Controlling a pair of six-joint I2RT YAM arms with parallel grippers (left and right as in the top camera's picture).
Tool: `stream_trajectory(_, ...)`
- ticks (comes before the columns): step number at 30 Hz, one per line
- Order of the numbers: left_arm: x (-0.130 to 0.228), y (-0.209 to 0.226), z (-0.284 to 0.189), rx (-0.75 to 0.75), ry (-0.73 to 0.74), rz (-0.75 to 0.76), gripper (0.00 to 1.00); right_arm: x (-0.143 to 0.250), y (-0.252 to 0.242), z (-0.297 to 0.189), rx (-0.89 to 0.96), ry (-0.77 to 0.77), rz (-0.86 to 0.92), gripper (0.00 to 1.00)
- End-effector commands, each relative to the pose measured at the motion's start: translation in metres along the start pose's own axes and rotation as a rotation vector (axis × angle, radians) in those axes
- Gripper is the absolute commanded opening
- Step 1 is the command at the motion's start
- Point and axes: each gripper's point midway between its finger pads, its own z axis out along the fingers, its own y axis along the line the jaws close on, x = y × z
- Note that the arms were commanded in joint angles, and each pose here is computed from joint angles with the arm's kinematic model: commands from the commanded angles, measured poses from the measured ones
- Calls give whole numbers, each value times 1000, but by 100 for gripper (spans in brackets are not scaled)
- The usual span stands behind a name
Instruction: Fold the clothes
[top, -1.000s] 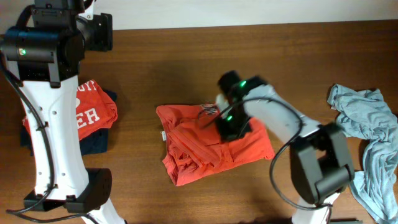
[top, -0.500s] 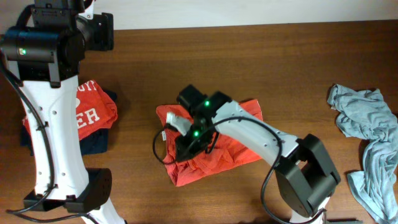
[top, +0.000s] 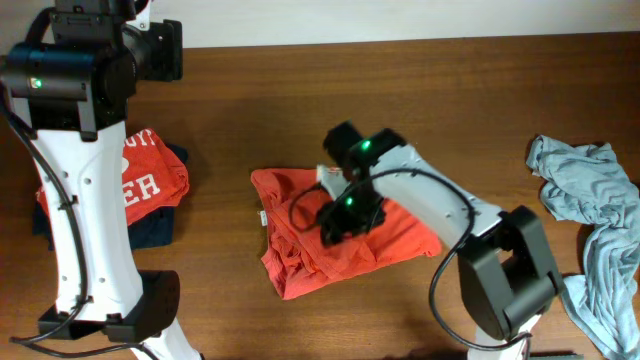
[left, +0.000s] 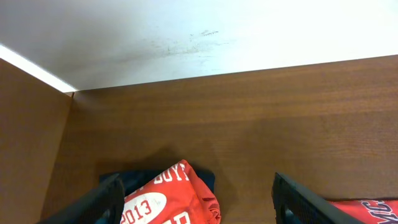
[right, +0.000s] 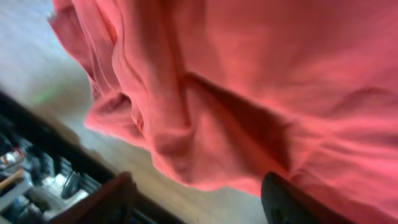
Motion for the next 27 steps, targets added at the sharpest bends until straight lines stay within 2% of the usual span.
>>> stream_trajectory(1,-7,8,-17,-14,-47,-2,76,10,15,17,26,35,-97,71)
stream_trajectory(4,-7,8,-17,-14,-47,-2,76,14,19,26,96,45,-146,72)
stream_trajectory(8,-6,8,-17,-14,-43,-1,76,9,-2,25,314,4,-51,71)
stream_trajectory(11,-6,8,-17,-14,-43,-1,76,4,-9,24,354,-25,-31,68)
stream_trajectory(14,-6,8,-17,-14,-44,-1,76,-2,-7,25,347,-50,-38,56)
stream_trajectory(16,-6,8,-17,-14,-43,-1,76,-5,-4,26,335,-59,-38,43)
stream_trajectory(18,-6,8,-17,-14,-43,-1,76,-5,0,27,320,-59,-44,38)
stream_trajectory(20,-6,8,-17,-14,-43,-1,76,-3,3,29,319,-56,-55,40)
stream_trajectory(22,-6,8,-17,-14,-43,-1,76,3,9,32,325,-32,-79,61)
stream_trajectory(23,-6,8,-17,-14,-43,-1,76,6,12,33,329,-21,-91,64)
stream_trajectory(27,-6,8,-17,-14,-43,-1,76,11,19,37,358,-11,-124,66)
